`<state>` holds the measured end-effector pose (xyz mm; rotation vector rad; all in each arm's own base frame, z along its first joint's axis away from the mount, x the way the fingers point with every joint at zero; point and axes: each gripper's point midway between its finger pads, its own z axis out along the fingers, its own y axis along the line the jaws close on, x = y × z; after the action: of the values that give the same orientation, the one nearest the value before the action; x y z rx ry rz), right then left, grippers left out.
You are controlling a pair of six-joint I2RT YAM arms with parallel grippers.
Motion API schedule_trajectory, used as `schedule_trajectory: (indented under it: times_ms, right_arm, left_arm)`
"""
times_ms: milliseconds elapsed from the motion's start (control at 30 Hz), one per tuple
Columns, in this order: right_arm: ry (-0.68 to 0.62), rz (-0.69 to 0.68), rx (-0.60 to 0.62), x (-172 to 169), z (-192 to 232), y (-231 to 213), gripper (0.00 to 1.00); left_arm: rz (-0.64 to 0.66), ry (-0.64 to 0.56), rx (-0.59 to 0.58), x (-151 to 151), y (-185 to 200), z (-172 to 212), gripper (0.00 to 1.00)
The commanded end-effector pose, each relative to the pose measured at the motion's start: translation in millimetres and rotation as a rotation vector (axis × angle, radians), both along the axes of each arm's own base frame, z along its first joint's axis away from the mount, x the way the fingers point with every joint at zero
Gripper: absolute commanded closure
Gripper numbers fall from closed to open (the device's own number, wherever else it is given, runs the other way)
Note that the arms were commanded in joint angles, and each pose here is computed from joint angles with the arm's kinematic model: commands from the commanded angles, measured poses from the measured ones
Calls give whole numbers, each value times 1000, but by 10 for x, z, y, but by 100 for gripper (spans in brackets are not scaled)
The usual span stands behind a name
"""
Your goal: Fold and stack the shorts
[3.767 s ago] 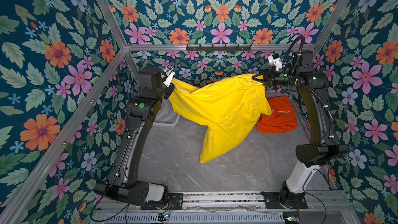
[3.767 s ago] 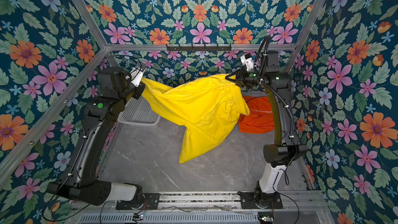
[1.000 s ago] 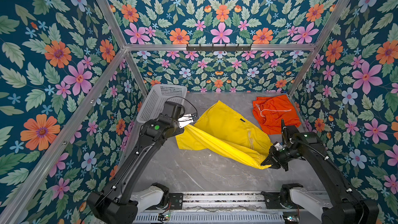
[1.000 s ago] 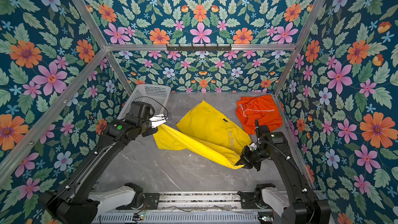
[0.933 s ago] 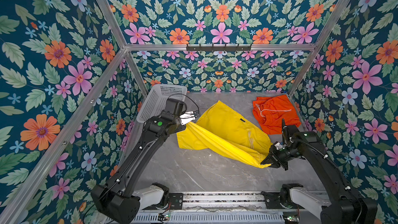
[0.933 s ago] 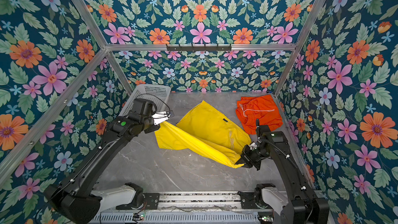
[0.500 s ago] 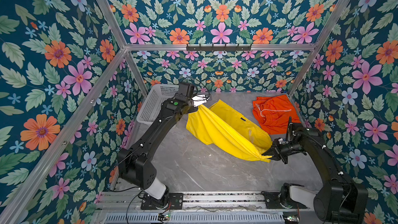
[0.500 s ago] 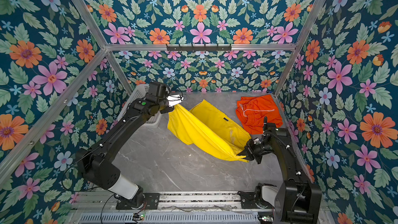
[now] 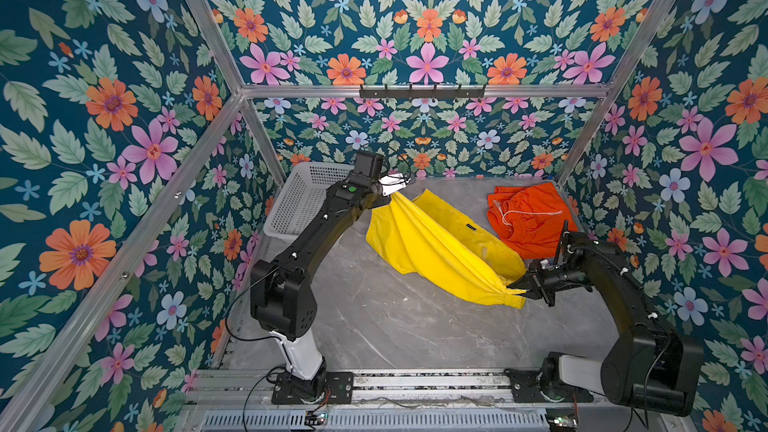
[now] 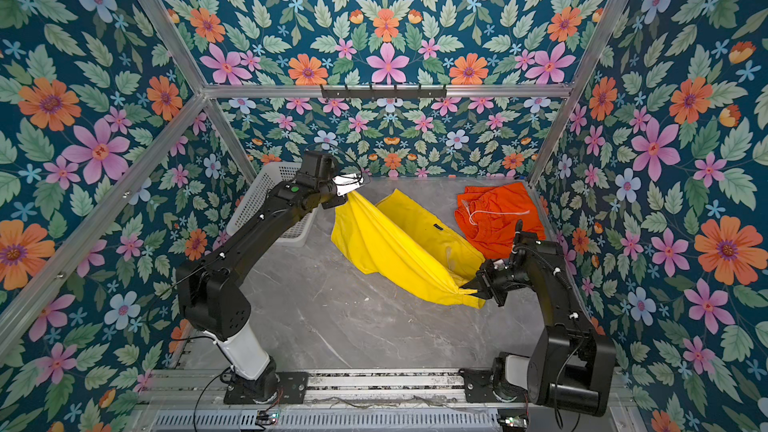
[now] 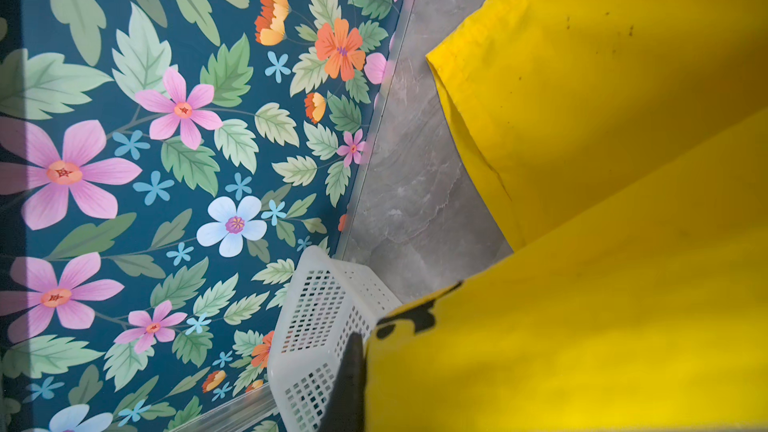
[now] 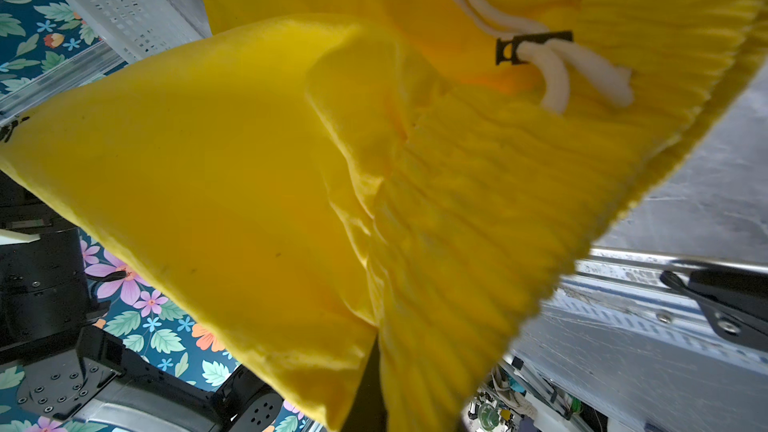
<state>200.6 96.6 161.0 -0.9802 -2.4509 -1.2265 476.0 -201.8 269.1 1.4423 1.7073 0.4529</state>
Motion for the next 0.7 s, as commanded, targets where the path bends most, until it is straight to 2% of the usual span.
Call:
schedule_trajectory:
  times_ms: [0, 400, 667]
  right_arm:
    - [-11, 13, 14, 22, -10, -14, 100]
    - [6, -50, 56, 94, -137, -145, 100]
    - [25, -130, 94, 179, -330, -230, 100]
  left_arm:
    - [19, -59, -63, 163, -66, 137, 100]
    - [-21, -27, -138, 558, -422, -169, 100]
    - [-45, 18, -181, 787, -751, -568, 100]
